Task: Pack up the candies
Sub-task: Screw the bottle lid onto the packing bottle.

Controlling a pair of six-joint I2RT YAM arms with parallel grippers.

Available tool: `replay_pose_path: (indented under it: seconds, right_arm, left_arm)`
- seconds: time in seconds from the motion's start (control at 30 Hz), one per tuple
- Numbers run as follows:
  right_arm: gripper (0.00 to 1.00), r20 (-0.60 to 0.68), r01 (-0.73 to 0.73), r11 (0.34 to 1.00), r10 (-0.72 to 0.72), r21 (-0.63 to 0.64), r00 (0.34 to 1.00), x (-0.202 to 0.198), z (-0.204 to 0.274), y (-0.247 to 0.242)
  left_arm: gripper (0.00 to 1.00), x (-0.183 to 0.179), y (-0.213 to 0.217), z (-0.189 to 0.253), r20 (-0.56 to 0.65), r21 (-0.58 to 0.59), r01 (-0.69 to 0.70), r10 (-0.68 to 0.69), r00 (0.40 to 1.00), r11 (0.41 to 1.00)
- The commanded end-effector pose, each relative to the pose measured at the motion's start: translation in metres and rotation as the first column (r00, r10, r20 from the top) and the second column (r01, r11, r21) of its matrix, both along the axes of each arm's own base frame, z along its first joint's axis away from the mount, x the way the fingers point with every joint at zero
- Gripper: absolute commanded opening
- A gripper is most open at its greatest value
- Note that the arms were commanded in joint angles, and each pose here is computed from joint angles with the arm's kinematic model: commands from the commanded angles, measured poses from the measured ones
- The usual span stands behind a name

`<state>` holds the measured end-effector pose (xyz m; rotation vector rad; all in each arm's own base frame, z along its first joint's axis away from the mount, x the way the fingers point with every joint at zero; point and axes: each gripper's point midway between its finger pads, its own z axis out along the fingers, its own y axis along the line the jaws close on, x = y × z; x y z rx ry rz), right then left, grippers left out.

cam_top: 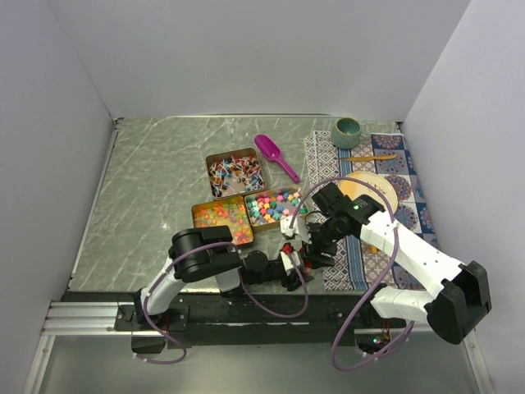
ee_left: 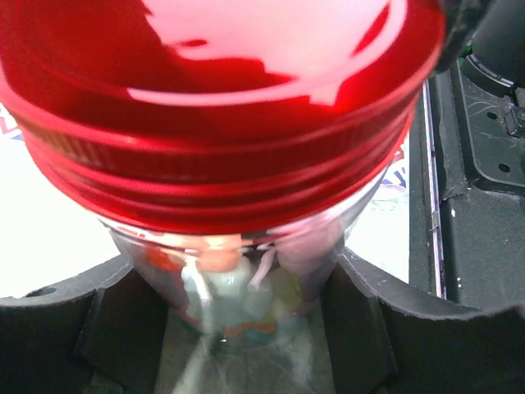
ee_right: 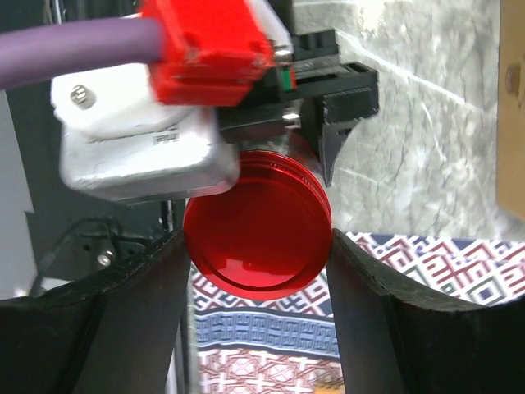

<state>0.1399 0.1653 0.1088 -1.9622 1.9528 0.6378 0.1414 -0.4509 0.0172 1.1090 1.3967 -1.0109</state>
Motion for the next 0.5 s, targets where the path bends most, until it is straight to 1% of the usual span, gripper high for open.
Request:
replay_pose_path:
  seconds: [0.0,0.03,0.2,0.4,0.47]
  right_arm:
    - [0.44,-0.157,0.106,0.979,-0.133,-0.175,0.979,-0.026,-0.032,-0.022]
    - [0.44,-0.162,0.105,0.978,-0.134,-0.179,0.978,-0.027,-0.031,-0.023]
    - [0.36,-0.164,0.118,0.974,-0.151,-0.193,0.975,-0.023,-0.031,-0.022]
    - [0.32,-0.159,0.150,0.965,-0.186,-0.216,0.970,-0.019,-0.029,-0.022]
    - [0.30,-0.155,0.155,0.965,-0.190,-0.213,0.969,-0.016,-0.029,-0.020]
  left_arm:
    - [0.01,-0.016,0.057,-0.115,-0.130,0.394,-0.004,0.060,0.990,0.919]
    - [0.01,-0.016,0.057,-0.114,-0.127,0.395,-0.007,0.062,0.990,0.919]
    - [0.01,-0.009,0.060,-0.115,-0.094,0.402,-0.050,0.095,0.991,0.914]
    - [0.01,-0.005,0.063,-0.120,-0.085,0.419,-0.087,0.134,0.987,0.904]
    - [0.01,0.001,0.066,-0.122,-0.077,0.426,-0.127,0.175,0.982,0.896]
